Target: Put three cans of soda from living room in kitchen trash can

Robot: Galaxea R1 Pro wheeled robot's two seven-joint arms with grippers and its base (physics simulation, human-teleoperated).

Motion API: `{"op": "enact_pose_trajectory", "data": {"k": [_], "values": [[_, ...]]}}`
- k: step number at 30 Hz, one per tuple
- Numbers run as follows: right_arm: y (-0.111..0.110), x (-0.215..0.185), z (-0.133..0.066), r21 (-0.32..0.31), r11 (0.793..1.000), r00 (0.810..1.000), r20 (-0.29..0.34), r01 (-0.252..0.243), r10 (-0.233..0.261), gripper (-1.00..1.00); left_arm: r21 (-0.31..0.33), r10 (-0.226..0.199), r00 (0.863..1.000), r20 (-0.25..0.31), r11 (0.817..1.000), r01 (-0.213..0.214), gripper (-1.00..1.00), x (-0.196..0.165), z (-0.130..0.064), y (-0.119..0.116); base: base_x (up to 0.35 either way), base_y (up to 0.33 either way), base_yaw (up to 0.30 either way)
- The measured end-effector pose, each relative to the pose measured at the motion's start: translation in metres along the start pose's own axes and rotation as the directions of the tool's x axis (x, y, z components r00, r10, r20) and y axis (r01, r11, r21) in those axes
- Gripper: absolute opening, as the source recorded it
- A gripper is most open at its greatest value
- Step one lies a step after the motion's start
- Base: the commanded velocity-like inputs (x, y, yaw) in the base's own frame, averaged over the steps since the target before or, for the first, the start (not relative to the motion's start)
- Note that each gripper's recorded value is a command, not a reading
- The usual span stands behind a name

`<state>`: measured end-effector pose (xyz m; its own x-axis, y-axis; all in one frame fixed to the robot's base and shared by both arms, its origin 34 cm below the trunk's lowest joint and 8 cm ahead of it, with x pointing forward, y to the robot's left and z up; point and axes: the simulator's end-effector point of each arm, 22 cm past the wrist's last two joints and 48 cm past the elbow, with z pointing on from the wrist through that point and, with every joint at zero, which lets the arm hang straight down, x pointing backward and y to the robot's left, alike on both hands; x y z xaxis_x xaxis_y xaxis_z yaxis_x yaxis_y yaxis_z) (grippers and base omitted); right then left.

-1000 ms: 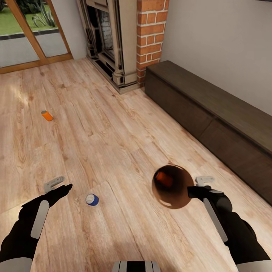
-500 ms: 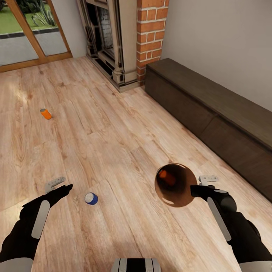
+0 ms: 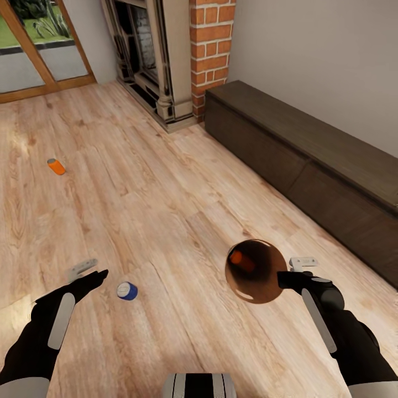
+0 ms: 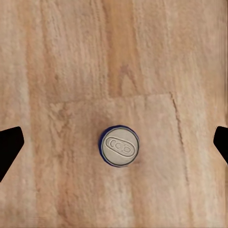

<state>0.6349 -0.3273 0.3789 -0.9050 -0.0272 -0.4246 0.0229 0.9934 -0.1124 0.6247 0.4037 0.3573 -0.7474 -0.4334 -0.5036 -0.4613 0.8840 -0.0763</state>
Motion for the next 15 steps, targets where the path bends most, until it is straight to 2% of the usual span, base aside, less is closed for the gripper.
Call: {"op": "enact_pose_trajectory", "data": {"k": [5,15], "values": [[0.0,0.004,0.005,0.004,1.0,1.0,-0.001,0.002,-0.002,-1.0,0.001,0.0,1.0,0.001,1.0,0.0,1.0,0.004,0.005,0.001,0.0,0.0,-0.184],[0.007,0.019,0.022,-0.002,1.0,1.0,-0.007,0.009,-0.009,-1.0,0.003,0.0,1.0,0.001,1.0,0.0,1.0,0.017,0.019,0.004,0.0,0.0,-0.022]]}}
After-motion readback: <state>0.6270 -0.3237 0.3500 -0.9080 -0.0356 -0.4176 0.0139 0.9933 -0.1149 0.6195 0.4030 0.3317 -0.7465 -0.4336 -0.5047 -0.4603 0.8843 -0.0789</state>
